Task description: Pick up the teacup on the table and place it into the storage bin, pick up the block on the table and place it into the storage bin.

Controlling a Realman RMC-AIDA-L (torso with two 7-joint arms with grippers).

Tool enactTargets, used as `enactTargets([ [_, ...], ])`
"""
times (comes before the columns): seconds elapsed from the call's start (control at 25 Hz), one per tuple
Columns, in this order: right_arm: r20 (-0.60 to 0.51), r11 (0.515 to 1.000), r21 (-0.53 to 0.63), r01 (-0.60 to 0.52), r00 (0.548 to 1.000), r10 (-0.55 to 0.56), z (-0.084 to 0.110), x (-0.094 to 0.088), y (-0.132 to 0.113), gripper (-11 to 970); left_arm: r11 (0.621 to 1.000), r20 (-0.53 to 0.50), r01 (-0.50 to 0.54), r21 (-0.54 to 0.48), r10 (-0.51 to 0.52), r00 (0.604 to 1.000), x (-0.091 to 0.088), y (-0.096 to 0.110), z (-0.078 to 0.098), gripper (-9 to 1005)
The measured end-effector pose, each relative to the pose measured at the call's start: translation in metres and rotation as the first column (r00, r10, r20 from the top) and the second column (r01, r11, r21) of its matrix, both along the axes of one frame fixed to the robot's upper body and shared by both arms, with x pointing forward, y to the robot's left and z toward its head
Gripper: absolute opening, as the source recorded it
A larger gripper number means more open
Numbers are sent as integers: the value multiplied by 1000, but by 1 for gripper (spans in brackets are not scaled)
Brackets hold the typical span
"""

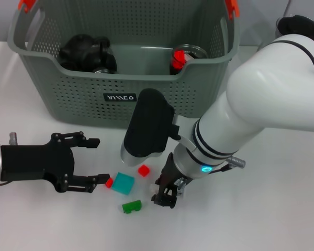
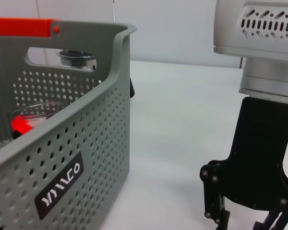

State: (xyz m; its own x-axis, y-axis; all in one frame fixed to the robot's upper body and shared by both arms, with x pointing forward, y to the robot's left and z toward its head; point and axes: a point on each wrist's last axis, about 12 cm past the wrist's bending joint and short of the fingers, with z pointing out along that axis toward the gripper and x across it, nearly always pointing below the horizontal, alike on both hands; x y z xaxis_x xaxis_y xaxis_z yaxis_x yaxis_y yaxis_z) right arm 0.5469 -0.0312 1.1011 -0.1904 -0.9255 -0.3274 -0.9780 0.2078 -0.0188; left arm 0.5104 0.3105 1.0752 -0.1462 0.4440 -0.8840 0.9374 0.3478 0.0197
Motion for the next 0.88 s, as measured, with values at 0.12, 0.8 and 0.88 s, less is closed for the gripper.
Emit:
enactTargets([
  [0.12,-3,1000,-3,2,1000,-2,0,0,-1,386,1000,0,0,0,0,1000,0,0,0,847],
  [0.8,19,994,101,42,999,-44,77,7,-23,163,1000,0,-13,3,13,1000,-1,3,0,846],
  [0.88,35,984,166,58,997,-64,107,8,-31,164,1000,0,-19,1,19,1000,-2,5,0,847],
])
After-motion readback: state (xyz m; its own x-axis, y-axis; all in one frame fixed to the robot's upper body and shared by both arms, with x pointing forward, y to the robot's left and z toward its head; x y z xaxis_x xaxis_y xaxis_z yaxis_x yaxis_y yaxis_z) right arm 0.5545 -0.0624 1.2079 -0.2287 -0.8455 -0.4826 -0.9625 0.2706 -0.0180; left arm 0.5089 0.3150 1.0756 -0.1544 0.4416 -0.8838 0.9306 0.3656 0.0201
